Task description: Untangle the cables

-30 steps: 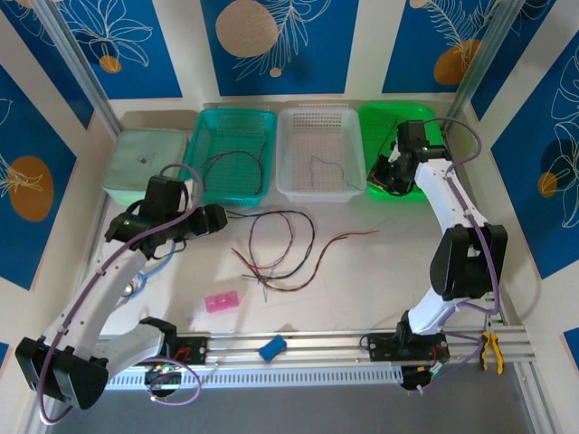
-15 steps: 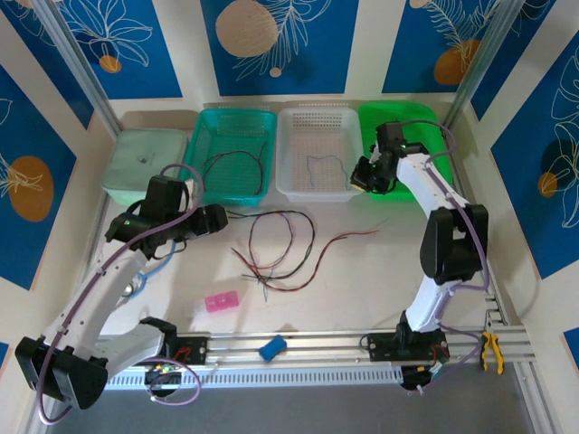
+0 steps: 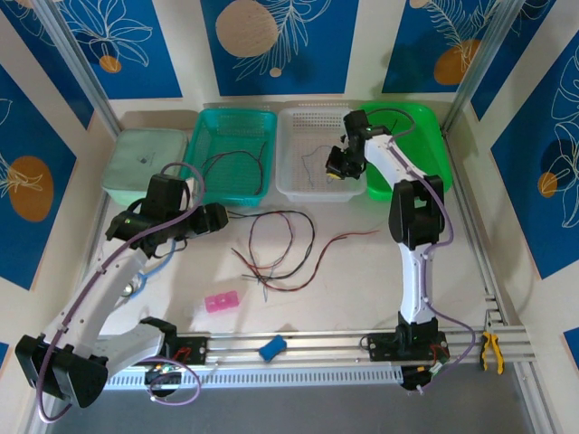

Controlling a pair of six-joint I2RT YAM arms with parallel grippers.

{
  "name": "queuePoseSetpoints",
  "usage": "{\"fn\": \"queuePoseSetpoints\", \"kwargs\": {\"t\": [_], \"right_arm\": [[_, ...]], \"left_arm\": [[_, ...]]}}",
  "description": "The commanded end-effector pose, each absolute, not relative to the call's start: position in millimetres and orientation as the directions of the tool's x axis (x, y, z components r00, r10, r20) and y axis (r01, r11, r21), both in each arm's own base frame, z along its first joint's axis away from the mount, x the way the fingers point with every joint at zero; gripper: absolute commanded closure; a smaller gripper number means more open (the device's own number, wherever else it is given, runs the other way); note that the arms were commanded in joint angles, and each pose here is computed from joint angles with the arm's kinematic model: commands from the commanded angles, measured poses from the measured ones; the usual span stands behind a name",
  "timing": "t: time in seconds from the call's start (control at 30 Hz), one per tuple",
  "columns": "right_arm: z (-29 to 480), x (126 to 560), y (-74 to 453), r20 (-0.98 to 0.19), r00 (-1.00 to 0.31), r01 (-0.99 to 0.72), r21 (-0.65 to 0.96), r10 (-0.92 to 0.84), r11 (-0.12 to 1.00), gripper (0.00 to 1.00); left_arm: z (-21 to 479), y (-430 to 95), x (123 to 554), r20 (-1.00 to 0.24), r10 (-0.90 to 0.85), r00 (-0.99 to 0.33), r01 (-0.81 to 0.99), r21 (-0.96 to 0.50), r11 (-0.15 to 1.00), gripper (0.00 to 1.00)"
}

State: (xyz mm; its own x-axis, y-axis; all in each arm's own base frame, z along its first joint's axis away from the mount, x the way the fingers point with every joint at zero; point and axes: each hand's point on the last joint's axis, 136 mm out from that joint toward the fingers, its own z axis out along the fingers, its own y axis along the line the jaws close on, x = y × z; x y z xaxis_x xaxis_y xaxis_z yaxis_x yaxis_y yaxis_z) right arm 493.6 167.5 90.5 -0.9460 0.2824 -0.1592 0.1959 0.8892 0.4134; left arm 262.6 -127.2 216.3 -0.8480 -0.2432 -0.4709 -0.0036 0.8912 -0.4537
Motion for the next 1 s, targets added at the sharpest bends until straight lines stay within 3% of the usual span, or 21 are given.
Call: {"fn": "queuePoseSetpoints", "kwargs": {"t": [0.0,0.27,0.53,0.73,0.97], "right_arm": [[89,482,170,-0.138,-0.968,0.155,0.324,0.209,0.933,1.0],[64,473,176,-0.045,-0.991,0.11,0.255,0.125,0.961,1.0],[66,472,178,-0.058,-0.996,0.052,0.203,0.066,0.978,1.0],[110,485,184,-0.154,-0.986,0.031,0.243,0.07,0.97,0.71],[160,487,174,-0.252,-0.965,0.013,0.227,0.072,0.974,0.52]], "left_arm": [[229,-127,261,-0.495,-0.247,-0.833,0.006,-0.454,0.891,0.25],[228,-127,258,-0.495,-0.243,-0.834,0.007,-0.451,0.893,0.25],[226,-125,254,-0.493,-0.242,-0.836,0.006,-0.448,0.894,0.25],[226,-125,253,-0.493,-0.244,-0.835,0.004,-0.449,0.893,0.25],[230,-123,252,-0.499,-0.243,-0.832,0.006,-0.447,0.895,0.24]]}}
